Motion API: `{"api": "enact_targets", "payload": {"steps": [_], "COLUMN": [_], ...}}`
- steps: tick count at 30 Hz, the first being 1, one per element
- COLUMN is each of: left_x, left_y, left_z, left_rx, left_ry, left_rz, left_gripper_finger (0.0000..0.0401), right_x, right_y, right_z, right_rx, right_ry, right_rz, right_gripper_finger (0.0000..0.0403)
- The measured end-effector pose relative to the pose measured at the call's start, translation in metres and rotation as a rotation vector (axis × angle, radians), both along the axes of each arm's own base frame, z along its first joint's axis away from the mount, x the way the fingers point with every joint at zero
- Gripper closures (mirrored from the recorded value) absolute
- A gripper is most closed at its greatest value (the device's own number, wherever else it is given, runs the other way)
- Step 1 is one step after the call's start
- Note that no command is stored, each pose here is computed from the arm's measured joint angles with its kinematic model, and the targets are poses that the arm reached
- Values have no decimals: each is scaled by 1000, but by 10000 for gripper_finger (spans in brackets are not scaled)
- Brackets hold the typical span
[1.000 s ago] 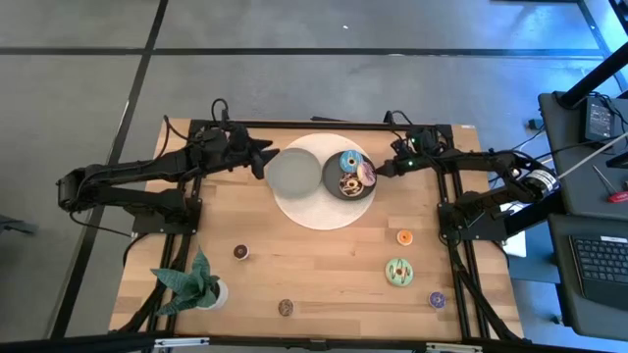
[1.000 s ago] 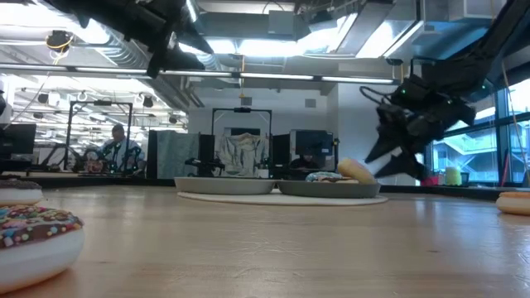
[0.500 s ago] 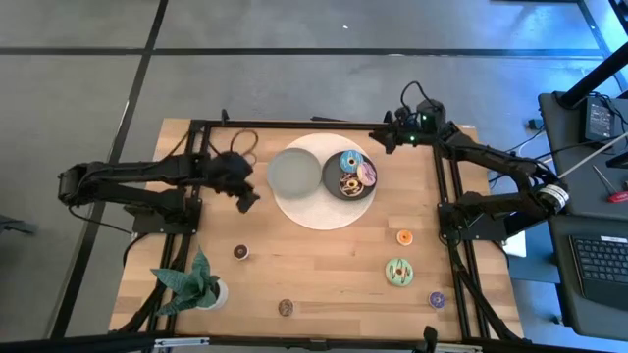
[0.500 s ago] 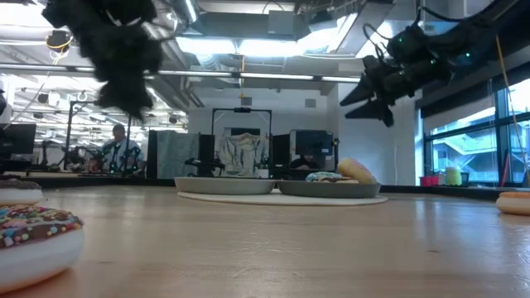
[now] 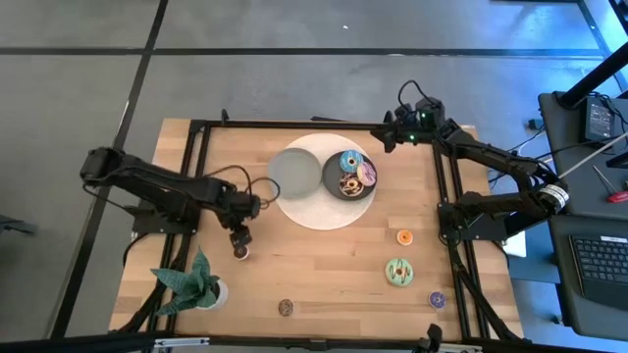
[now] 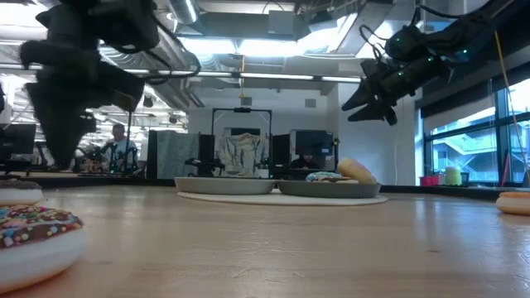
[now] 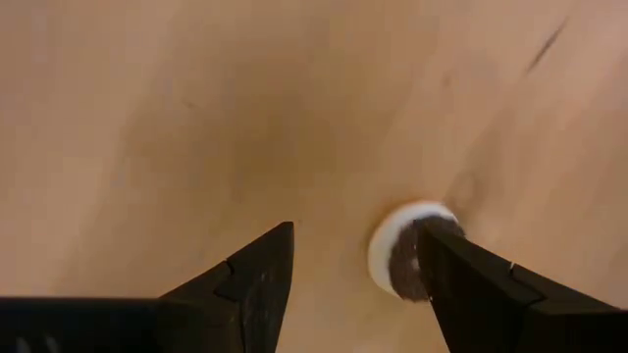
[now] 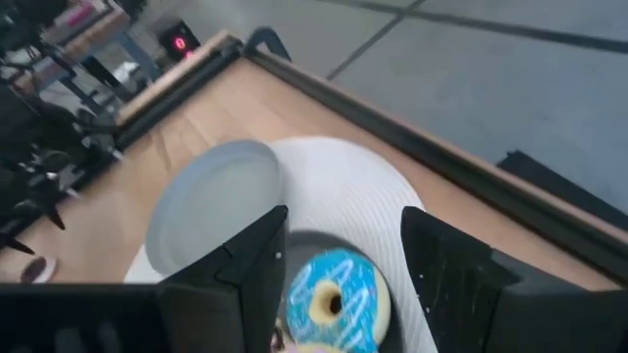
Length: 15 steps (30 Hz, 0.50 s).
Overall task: Pick & Place donuts
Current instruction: Put the small black donut on the gray plate
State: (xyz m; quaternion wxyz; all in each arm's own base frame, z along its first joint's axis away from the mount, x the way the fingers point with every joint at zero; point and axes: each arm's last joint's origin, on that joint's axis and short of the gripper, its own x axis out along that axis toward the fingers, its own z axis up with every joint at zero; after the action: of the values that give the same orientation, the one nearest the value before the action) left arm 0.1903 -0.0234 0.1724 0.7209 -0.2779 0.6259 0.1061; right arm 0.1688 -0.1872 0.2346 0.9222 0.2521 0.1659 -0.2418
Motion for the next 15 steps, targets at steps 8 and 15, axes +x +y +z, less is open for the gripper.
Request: {"api": "enact_targets", "payload": {"steps": [8, 15], "left_x": [0, 1], "left_y": [-26, -36], "left_z": [-11, -20], "left_rx": [-12, -3], "left_ry": [80, 128], "left_rz": [-40, -35], "left_gripper_finger": [192, 192], "right_x": [-3, -4], "right_y": [2, 2], "right_z": [-7, -8], "right_rx": [22, 21], "right_ry": [84, 94], "right_rz": [-36, -40], "right_gripper_finger": [203, 203]}}
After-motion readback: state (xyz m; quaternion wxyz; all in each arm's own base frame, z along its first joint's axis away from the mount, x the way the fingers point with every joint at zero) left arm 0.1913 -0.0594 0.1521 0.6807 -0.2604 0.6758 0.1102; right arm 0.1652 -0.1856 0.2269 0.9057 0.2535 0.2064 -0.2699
